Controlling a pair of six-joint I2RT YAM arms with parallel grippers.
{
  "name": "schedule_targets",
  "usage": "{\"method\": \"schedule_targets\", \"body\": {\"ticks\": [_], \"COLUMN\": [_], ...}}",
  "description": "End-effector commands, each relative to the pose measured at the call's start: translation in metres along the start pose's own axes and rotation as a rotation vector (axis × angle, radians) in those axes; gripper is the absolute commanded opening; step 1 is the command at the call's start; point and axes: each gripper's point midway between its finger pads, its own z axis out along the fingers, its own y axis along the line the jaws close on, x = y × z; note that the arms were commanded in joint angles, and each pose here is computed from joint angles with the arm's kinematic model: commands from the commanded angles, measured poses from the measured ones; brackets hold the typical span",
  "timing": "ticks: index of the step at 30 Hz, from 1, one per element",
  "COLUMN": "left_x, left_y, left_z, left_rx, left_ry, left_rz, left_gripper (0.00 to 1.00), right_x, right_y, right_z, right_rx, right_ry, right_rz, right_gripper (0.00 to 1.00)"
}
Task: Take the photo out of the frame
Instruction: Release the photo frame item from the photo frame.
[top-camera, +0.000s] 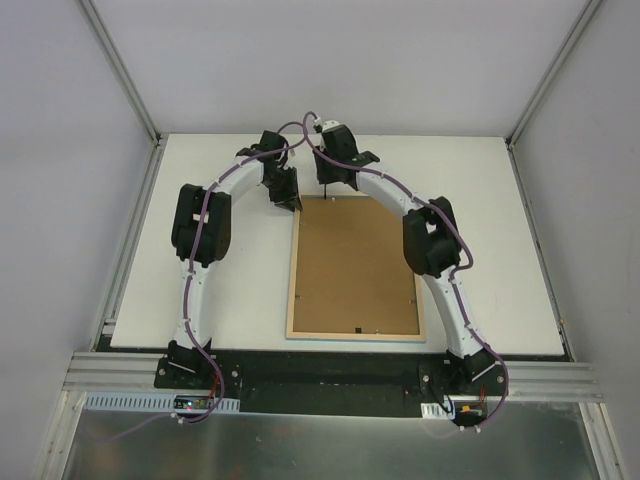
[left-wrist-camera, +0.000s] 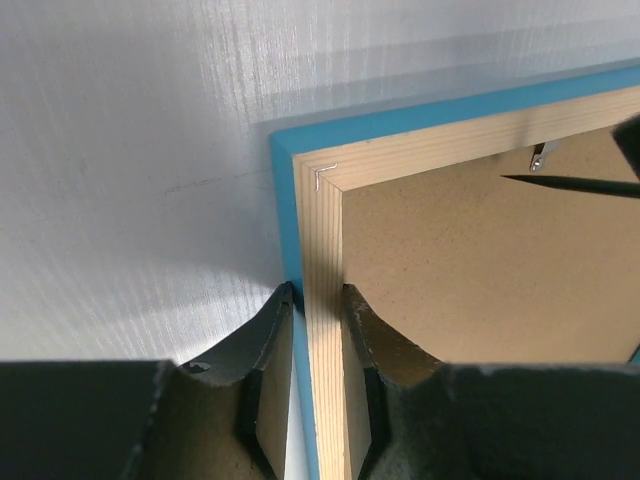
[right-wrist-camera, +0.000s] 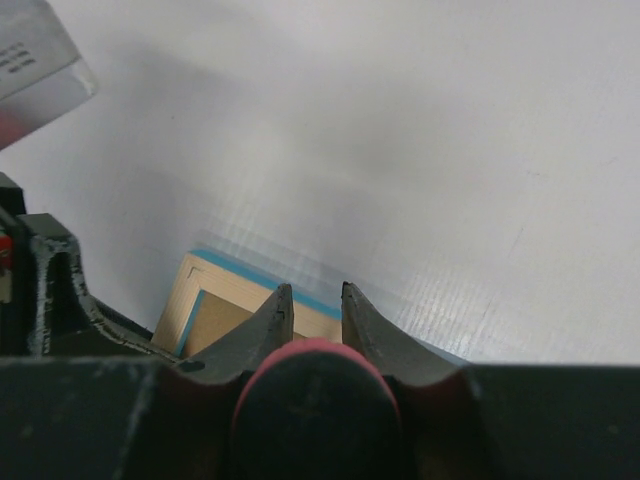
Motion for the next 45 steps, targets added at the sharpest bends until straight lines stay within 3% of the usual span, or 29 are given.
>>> {"method": "schedule_targets", "body": {"ticks": [1, 22, 45], "left_x": [0.011, 0.021, 0.022], "left_y": [-0.002, 0.006, 0.01], "left_z": [0.003, 0.001, -0.001], "left_rx": [0.002, -0.016, -0.014], "left_ry": [0.031, 0.034, 0.036], "left_rz": [-0.029, -0.061, -0.086], "left_gripper": [0.17, 0.0, 0.0], "right_x": [-0.023, -0.016, -0.017], "right_y": [-0.007, -0.024, -0.033], "right_z": [-0.005, -0.007, -0.011], "right_rx": [0.028, 0.155, 0.249], "right_ry": [-0.049, -0.042, -0.05], "right_rz": [0.072, 0.001, -0.044], "right_gripper": [0.01, 0.01, 0.01]}}
